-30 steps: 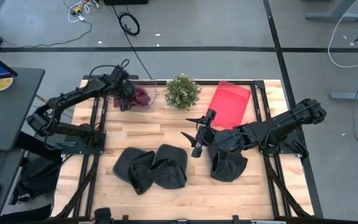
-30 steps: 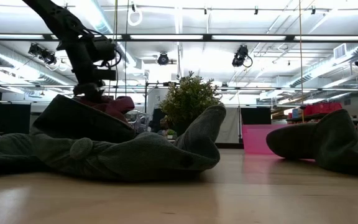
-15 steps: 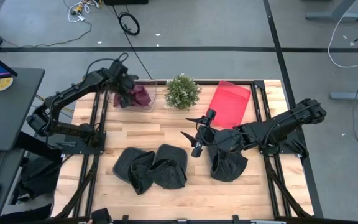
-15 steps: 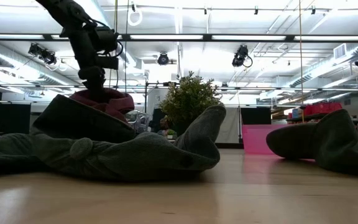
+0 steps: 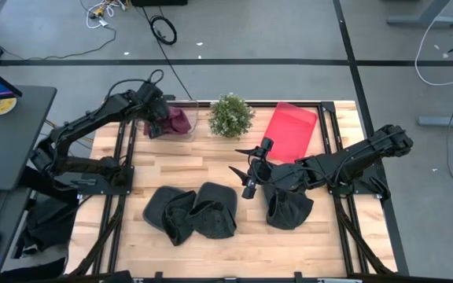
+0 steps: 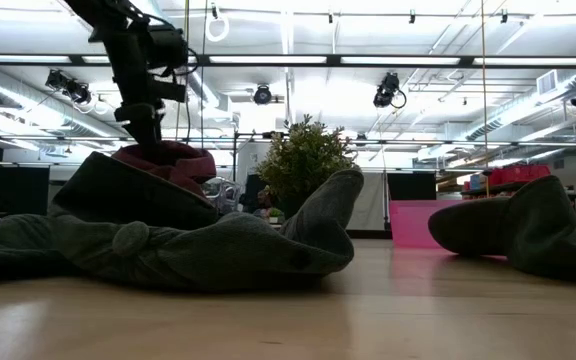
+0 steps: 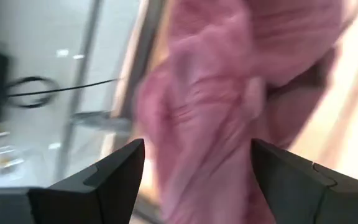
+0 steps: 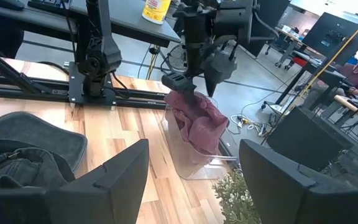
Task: Pick & Place hat
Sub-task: Put the right black cap into the red bin
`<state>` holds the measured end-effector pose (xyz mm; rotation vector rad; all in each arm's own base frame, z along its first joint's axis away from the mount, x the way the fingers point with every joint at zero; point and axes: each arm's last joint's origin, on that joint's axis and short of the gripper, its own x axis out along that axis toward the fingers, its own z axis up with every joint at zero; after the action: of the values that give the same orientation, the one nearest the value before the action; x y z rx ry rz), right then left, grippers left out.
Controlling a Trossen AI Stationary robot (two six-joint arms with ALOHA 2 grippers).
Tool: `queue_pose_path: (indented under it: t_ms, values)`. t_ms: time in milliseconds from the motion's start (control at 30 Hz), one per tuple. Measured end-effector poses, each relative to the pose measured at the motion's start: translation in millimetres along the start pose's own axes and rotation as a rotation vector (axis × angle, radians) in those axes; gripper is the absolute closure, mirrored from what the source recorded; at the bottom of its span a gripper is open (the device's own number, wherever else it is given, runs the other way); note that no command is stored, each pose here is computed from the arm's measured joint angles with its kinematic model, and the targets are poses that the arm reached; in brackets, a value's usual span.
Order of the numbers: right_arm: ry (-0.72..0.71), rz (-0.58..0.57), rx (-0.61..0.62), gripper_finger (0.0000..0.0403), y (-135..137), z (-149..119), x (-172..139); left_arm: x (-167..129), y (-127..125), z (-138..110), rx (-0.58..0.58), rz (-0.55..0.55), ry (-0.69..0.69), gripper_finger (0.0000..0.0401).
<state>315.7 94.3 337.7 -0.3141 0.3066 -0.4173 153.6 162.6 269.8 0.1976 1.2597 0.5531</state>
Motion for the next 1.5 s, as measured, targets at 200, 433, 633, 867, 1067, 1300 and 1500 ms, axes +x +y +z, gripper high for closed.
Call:
queue_pose_path:
  t_ms: [200, 433, 633, 867, 1067, 1300, 1500]
  values:
    - [0.0, 0.0, 0.0, 0.015, 0.0, 0.0, 0.0, -26.3, -7.7, -1.6, 0.009, 0.094, -0.054, 0.0105]
    - [0.0, 0.0, -0.019, 0.015, 0.0, 0.0, 0.0, -63.4, -39.0, -2.5, 0.021, -0.066, -0.257, 0.0105]
    - [0.048, 0.006, -0.015, 0.0149, 0.7, -6.0, -0.1, -87.2, -74.1, 5.6, -0.013, -0.342, -0.427, 0.0105]
    - [0.171, 0.007, 0.032, 0.015, 1.2, -21.3, -1.8, -107.1, -128.6, 24.6, 0.083, -0.544, -0.535, 0.0106]
    - [0.373, 0.059, 0.152, 0.015, 1.6, -43.2, -8.0, -118.2, -177.7, 34.0, 0.131, -0.645, -0.555, 0.0106]
    - [0.63, 0.084, 0.39, 0.015, 7.0, -65.5, -11.7, -113.1, -220.0, 35.5, 0.217, -0.626, -0.49, 0.0106]
    - [0.824, -0.005, 0.431, 0.0156, 24.5, -93.5, -0.3, -103.2, -235.7, 35.9, 0.267, -0.616, -0.423, 0.0106]
